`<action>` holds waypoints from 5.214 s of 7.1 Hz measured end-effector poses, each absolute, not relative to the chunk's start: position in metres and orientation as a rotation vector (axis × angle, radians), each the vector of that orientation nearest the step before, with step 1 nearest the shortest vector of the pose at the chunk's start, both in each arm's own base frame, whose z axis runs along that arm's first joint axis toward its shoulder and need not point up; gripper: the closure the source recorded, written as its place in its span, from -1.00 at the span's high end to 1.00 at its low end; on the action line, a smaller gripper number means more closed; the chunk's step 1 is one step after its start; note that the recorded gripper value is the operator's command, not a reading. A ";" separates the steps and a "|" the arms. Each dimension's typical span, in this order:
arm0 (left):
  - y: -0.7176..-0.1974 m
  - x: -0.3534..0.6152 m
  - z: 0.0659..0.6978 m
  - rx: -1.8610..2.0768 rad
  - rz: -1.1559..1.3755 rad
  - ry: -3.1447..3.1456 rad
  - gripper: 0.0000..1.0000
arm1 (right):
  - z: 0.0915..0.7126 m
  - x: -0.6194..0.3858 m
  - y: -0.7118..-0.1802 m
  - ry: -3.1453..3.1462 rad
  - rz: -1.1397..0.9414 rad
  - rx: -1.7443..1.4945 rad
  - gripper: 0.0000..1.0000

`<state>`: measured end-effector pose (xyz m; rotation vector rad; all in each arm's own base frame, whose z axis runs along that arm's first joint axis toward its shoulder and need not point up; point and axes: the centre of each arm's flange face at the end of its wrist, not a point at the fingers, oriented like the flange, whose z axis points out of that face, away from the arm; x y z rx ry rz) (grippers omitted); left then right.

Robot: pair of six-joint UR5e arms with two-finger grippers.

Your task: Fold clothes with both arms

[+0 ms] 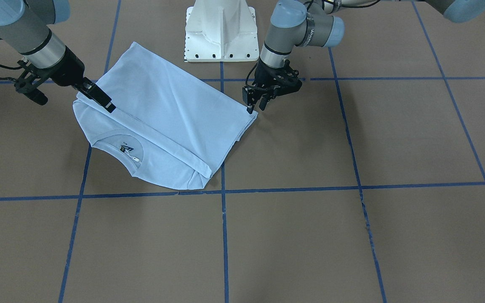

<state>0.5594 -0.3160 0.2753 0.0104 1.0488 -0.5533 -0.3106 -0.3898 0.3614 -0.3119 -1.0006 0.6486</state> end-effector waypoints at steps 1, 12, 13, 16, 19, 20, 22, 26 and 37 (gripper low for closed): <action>-0.318 0.561 0.277 0.012 -0.554 1.045 -0.05 | 0.362 -0.313 -0.388 -0.997 0.644 -0.315 1.00; -0.494 0.505 0.267 0.287 -0.498 0.918 -1.00 | 0.349 -0.328 -0.402 -1.023 0.668 -0.240 1.00; -0.555 0.505 0.276 0.317 -0.520 0.920 -1.00 | 0.342 -0.332 -0.408 -1.035 0.677 -0.215 1.00; -0.671 0.511 0.306 0.351 -0.548 0.946 -1.00 | 0.329 -0.338 -0.410 -1.058 0.671 -0.195 1.00; -0.692 0.527 0.308 0.353 -0.532 0.993 -1.00 | 0.316 -0.360 -0.400 -1.069 0.634 -0.167 1.00; -0.694 0.529 0.315 0.351 -0.527 0.998 -1.00 | 0.309 -0.378 -0.393 -1.072 0.609 -0.158 1.00; -0.705 0.524 0.339 0.367 -0.512 0.985 -1.00 | 0.297 -0.409 -0.388 -1.077 0.582 -0.142 1.00; -0.716 0.517 0.319 0.397 -0.477 1.015 -0.14 | 0.285 -0.449 -0.391 -1.072 0.462 -0.047 0.75; -0.664 0.480 0.329 0.342 -0.439 1.137 -0.03 | 0.230 -0.598 -0.358 -0.557 -0.285 0.293 0.51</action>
